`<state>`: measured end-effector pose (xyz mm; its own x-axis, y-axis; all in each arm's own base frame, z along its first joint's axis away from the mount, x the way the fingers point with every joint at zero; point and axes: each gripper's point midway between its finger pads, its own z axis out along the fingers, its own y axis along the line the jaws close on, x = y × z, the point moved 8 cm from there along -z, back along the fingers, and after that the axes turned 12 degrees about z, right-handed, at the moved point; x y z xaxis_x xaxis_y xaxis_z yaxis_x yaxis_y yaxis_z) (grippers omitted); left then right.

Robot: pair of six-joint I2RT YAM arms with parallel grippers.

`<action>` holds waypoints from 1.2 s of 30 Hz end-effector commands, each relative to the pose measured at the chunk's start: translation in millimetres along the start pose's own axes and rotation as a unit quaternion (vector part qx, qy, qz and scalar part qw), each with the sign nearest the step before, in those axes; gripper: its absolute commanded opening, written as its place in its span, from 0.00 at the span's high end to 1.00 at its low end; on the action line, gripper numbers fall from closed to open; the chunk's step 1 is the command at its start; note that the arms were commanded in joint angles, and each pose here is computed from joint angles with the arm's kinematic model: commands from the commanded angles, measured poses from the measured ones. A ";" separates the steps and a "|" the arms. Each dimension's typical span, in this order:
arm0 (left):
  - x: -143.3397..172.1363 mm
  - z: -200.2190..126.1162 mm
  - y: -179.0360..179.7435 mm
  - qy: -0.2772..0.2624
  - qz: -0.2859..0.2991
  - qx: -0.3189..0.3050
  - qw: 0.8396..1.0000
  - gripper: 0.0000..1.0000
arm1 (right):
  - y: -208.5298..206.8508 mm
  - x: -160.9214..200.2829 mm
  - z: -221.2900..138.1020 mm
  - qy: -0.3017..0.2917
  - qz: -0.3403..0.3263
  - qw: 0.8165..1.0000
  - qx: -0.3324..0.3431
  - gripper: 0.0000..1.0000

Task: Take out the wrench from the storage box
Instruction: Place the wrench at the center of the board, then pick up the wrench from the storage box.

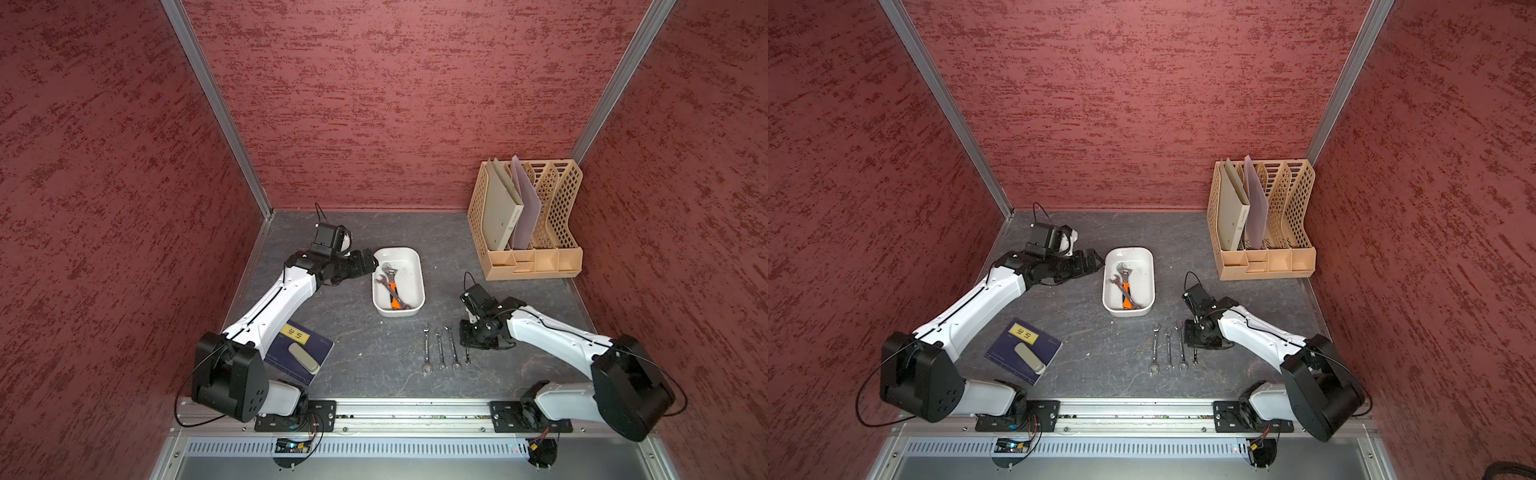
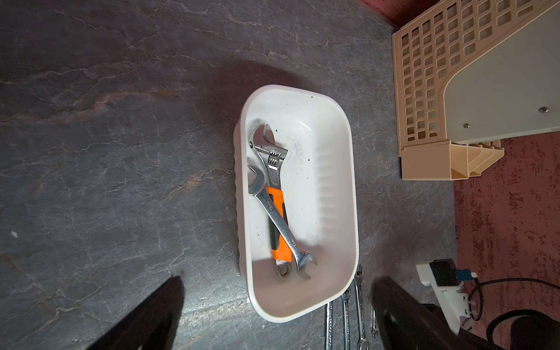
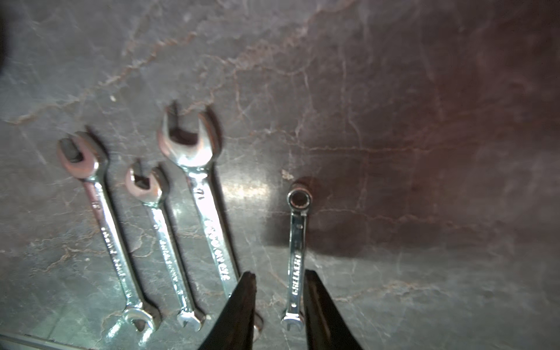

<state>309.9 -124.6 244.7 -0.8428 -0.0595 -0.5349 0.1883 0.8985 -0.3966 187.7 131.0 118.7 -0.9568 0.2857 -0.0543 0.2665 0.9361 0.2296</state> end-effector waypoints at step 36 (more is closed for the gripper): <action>-23.1 22.2 39.8 0.017 -0.048 -0.019 0.999 0.00 | 228.3 -102.0 -3.4 -0.027 -0.278 0.958 -0.058 0.52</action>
<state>344.3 -97.1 224.5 -0.8710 -0.1392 -0.4711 0.0717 0.9127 -0.4023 345.6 306.9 186.2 -0.9544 -0.1534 -0.2560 -0.2306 0.9237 0.3061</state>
